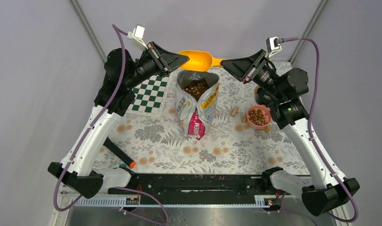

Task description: Serve the pet food

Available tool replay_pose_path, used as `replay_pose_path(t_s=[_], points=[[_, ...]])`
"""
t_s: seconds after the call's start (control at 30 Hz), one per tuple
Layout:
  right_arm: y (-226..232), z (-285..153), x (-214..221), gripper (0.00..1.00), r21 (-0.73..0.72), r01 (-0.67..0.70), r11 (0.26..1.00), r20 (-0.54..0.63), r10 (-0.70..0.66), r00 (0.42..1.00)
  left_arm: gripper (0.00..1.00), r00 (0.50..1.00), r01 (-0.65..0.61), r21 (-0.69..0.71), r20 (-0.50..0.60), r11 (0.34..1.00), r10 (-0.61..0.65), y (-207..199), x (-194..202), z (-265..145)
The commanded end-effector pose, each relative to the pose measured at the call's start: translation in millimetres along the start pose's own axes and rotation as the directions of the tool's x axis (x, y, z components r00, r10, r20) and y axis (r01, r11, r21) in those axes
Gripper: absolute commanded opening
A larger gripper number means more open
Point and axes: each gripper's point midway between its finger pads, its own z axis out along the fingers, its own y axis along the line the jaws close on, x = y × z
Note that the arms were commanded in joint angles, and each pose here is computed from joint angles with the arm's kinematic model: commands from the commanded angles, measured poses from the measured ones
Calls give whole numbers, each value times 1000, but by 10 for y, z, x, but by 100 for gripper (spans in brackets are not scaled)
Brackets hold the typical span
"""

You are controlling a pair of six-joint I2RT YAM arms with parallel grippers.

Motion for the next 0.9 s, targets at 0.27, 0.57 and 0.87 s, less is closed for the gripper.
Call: replay_pose_path(t_s=[0.27, 0.57, 0.87], points=[[116, 35, -80, 27, -34, 46, 998, 14, -46, 999, 0, 1000, -18, 39, -18, 999, 19, -40, 39, -5], [106, 48, -95, 45, -33, 45, 998, 19, -44, 999, 0, 1000, -15, 29, -20, 999, 16, 15, 59, 3], [87, 75, -73, 26, -41, 35, 999, 3, -35, 999, 0, 1000, -20, 18, -15, 1000, 20, 51, 61, -7]])
